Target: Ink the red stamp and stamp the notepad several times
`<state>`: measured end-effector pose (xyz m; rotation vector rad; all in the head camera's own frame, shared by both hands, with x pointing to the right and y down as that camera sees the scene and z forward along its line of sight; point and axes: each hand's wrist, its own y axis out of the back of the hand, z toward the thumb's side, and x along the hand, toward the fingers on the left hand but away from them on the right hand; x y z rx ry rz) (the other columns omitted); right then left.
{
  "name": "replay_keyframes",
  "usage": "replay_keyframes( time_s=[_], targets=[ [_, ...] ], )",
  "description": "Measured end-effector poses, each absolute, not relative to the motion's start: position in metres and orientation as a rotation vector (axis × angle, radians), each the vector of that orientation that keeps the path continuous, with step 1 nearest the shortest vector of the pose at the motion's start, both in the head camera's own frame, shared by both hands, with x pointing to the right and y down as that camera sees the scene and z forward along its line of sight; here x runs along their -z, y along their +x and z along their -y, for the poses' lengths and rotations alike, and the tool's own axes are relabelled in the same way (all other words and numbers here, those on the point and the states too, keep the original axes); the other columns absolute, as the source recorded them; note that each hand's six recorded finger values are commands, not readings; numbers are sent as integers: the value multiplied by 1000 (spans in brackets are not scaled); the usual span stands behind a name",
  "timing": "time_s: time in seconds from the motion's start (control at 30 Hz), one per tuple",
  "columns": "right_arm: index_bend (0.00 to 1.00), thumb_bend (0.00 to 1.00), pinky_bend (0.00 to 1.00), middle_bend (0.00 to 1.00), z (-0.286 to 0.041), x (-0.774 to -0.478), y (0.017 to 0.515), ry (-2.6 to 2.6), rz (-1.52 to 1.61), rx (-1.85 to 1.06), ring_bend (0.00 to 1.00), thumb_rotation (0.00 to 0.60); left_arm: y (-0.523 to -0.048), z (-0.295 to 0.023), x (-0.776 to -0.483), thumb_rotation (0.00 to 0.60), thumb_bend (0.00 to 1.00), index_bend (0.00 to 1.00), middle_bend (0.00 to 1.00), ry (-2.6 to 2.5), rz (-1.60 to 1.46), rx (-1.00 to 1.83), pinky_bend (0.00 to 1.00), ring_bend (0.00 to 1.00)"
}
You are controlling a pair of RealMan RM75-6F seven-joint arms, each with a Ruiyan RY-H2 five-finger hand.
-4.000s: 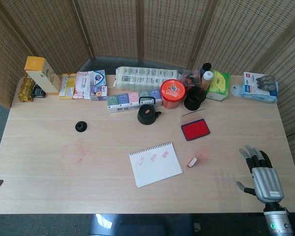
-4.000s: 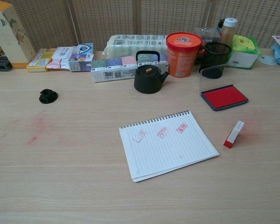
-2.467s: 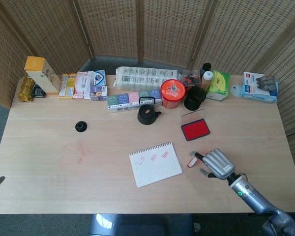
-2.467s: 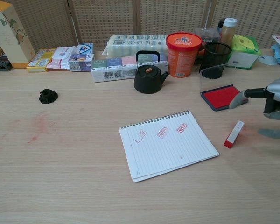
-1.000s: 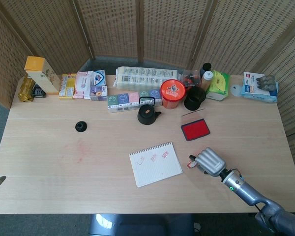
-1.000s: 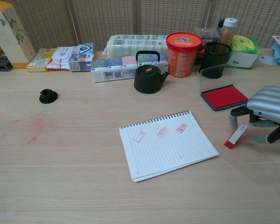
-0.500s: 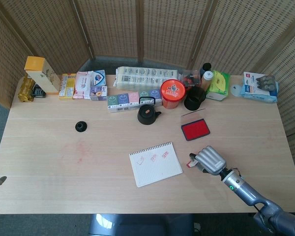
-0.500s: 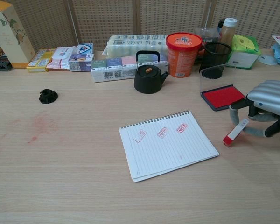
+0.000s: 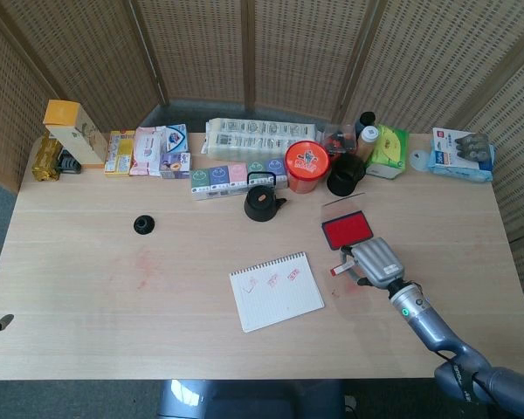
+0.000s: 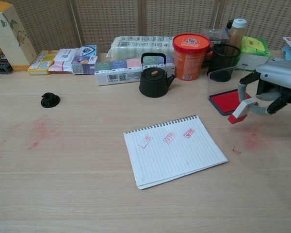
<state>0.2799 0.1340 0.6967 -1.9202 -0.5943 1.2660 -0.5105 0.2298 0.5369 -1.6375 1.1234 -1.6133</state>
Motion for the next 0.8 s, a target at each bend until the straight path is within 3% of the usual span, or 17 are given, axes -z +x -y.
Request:
replay_keyframes(
  time_s=[0.8],
  targets=[
    [668,554,1000,1000,-70,-721,267,-1758,717,-1561,1000,600,-512,-231,-538,600,0,0,0,-1646,-1117,1627,108,0]
  ],
)
